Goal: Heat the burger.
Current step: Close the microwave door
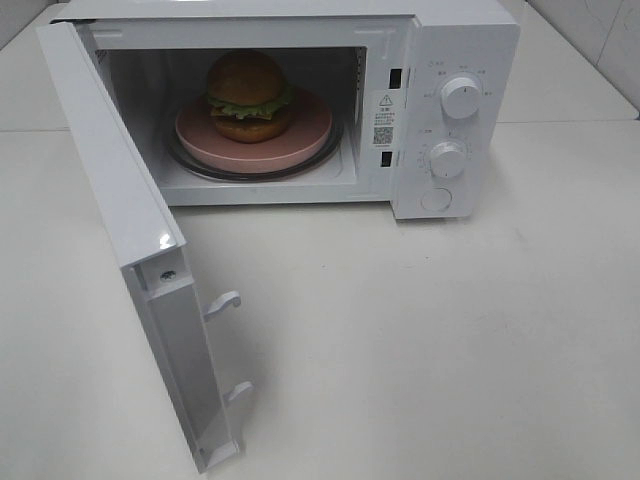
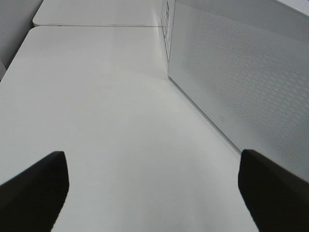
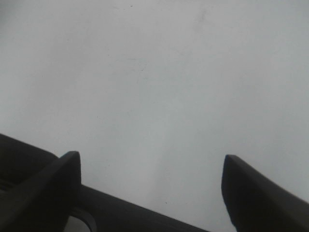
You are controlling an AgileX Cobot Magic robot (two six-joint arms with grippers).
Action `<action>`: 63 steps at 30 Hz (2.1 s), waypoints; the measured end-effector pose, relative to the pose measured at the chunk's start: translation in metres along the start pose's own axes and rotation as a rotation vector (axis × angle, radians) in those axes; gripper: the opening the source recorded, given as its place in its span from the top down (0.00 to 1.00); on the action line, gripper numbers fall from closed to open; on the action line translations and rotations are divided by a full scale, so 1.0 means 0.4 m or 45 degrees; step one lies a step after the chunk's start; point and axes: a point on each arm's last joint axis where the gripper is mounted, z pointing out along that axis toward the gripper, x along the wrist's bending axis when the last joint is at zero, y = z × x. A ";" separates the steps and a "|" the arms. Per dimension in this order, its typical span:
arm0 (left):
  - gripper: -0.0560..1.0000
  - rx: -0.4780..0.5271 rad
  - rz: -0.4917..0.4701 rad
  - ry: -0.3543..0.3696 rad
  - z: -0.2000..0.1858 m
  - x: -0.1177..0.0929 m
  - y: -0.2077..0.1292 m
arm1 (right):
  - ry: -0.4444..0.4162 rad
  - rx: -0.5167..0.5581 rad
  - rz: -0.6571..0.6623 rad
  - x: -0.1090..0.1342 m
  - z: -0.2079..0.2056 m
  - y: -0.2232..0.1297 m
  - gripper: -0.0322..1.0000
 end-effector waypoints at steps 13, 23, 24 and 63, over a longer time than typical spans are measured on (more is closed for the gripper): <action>0.12 0.000 0.000 0.000 0.000 0.000 0.000 | -0.111 -0.322 0.316 -0.051 -0.110 -0.085 0.23; 0.12 0.000 0.000 0.000 0.000 0.000 0.000 | -0.151 -0.442 0.419 -0.033 -0.078 -0.200 0.23; 0.12 0.000 0.000 0.000 0.000 0.000 0.000 | -0.151 -0.442 0.419 -0.033 -0.078 -0.200 0.23; 0.12 0.000 0.000 0.000 0.000 0.000 0.000 | -0.201 -0.602 0.497 -0.016 -0.083 -0.264 0.23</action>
